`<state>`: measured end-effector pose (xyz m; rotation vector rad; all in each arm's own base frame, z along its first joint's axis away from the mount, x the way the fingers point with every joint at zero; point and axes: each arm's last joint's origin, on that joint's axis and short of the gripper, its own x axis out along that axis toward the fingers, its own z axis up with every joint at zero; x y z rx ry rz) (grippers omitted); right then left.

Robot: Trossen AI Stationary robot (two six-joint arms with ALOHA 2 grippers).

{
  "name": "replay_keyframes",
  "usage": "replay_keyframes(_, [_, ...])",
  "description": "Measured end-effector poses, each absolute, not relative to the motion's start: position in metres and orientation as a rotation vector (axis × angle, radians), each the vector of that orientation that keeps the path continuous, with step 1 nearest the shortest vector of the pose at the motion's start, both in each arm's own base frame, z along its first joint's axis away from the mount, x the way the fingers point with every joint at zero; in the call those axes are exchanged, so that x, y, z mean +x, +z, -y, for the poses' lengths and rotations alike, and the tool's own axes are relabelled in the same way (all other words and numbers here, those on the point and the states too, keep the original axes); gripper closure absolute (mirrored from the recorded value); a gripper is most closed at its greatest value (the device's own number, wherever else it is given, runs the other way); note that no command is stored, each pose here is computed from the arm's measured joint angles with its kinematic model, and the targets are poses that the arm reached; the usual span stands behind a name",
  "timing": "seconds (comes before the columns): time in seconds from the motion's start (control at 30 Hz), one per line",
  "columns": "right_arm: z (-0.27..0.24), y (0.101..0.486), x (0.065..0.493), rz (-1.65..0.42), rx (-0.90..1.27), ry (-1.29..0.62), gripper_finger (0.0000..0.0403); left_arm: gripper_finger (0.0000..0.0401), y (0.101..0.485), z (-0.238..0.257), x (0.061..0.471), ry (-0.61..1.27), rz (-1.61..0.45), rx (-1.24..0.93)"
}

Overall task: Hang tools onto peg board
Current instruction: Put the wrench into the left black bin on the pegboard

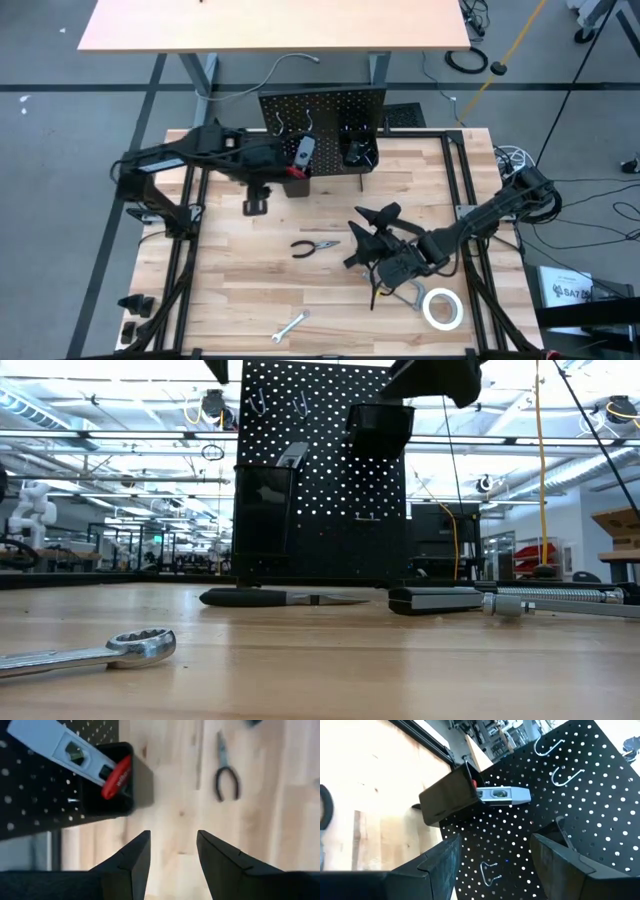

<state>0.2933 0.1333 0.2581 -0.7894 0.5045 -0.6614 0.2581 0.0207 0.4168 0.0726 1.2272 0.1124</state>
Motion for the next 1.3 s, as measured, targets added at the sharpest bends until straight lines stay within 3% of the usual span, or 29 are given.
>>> replay_keyframes(0.2, [-0.144,0.258,0.289,-0.453,-0.679,-0.601,0.0172,0.0237,0.440,0.006,0.216,0.112,-1.058,-0.066])
replay_keyframes(0.33, [-0.150,0.260,0.294,-0.391,-0.437,-0.387,0.0172,0.0237,0.437,0.029,0.196,0.034,-0.914,-0.102])
replay_keyframes(0.5, [-0.156,0.265,0.304,-0.352,-0.146,0.007,0.0172,0.0237,0.406,0.059,0.193,-0.127,-0.697,-0.108])
replay_keyframes(0.67, [-0.163,0.269,0.305,-0.337,0.030,0.187,0.0172,0.0237,0.357,0.084,0.204,-0.207,-0.579,-0.102])
replay_keyframes(0.93, [-0.165,0.268,0.304,-0.359,0.166,0.204,0.0172,0.0237,0.274,0.115,0.231,-0.263,-0.490,-0.240])
replay_keyframes(1.3, [-0.159,0.268,0.307,-0.366,0.226,0.172,0.0172,0.0238,0.230,0.164,0.244,-0.245,-0.546,-0.324])
